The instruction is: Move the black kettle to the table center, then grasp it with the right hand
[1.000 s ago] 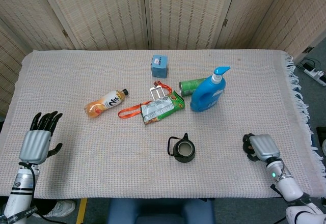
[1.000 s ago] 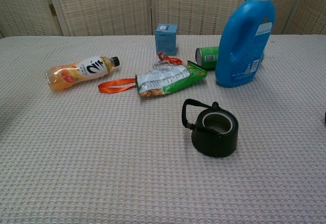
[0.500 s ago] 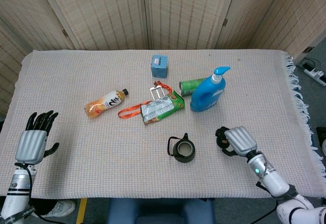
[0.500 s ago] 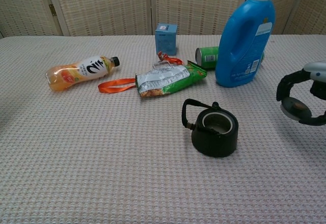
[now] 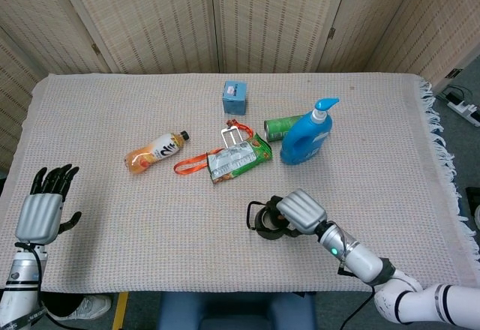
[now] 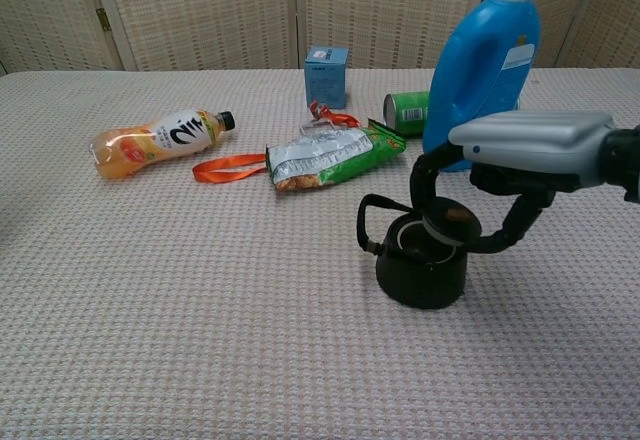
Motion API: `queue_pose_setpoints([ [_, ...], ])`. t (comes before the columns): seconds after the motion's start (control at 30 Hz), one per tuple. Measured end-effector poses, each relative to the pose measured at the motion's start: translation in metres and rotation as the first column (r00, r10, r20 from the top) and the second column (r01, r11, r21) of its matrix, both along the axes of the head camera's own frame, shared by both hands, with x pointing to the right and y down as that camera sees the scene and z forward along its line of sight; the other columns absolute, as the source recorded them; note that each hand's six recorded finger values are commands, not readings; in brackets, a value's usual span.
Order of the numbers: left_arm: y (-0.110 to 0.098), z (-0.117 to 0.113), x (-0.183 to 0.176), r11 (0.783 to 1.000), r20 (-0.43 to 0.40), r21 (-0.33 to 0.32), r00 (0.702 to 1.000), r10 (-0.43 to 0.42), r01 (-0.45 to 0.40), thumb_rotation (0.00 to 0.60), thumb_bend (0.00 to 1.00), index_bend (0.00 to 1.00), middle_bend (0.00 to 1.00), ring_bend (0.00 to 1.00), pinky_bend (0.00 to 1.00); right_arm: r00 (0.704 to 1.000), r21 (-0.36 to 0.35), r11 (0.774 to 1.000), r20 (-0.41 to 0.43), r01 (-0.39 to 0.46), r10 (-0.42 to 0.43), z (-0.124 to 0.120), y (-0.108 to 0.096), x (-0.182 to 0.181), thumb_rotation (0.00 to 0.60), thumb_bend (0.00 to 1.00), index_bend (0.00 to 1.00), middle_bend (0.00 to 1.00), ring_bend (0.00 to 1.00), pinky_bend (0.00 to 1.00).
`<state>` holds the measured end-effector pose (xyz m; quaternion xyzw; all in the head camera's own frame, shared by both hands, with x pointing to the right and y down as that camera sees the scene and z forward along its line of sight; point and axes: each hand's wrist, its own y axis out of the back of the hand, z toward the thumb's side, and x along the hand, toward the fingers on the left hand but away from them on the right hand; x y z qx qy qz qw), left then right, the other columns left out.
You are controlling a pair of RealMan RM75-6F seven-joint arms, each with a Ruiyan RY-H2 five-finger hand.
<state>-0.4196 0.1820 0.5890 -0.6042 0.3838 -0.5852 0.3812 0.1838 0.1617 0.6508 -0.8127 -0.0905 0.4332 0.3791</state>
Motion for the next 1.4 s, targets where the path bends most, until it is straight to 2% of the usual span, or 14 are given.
queue_pose_setpoints([
  [0.23,0.002,0.001,-0.002,1.000,0.000,-0.006,1.000,-0.006,0.006,0.600,0.21,0.08,0.06,0.07,0.00,0.999,0.021,0.999,-0.015,0.043,-0.043,0.001,0.001,-0.012,0.600,0.31,0.43,0.36,0.89,0.82],
  [0.47,0.003,0.001,-0.003,1.000,0.000,-0.006,1.000,-0.009,0.009,0.600,0.21,0.08,0.06,0.07,0.00,0.996,0.045,0.995,-0.046,0.084,-0.082,0.004,0.002,-0.019,0.600,0.31,0.27,0.23,0.87,0.82],
  [0.63,0.003,0.001,-0.003,1.000,0.001,-0.005,1.000,-0.009,0.009,0.600,0.21,0.07,0.06,0.07,0.00,0.994,0.049,0.995,-0.066,0.092,-0.088,0.004,0.003,-0.016,0.600,0.31,0.21,0.17,0.85,0.82],
  [0.8,0.002,0.001,-0.001,1.000,-0.002,-0.004,1.000,-0.006,0.006,0.600,0.21,0.07,0.06,0.07,0.00,0.995,0.056,0.995,-0.064,0.080,-0.076,0.002,0.003,-0.013,0.600,0.31,0.21,0.17,0.86,0.82],
  [0.9,0.002,0.000,-0.001,1.000,-0.003,-0.002,1.000,-0.006,0.006,0.600,0.21,0.07,0.06,0.07,0.00,0.997,0.056,0.996,-0.048,0.070,-0.067,-0.002,0.003,-0.013,0.600,0.31,0.21,0.21,0.85,0.82],
  [1.2,0.002,0.001,0.001,1.000,-0.002,-0.007,1.000,-0.003,0.003,0.600,0.21,0.07,0.06,0.07,0.00,0.996,-0.003,0.997,0.031,0.080,-0.080,-0.011,0.018,-0.017,0.600,0.31,0.23,0.28,0.86,0.82],
  [1.4,0.003,0.000,0.000,1.000,-0.002,-0.008,1.000,-0.007,0.007,0.600,0.21,0.07,0.06,0.07,0.00,0.995,-0.026,0.995,0.039,0.095,-0.094,-0.012,0.027,-0.014,0.600,0.31,0.24,0.32,0.87,0.82],
])
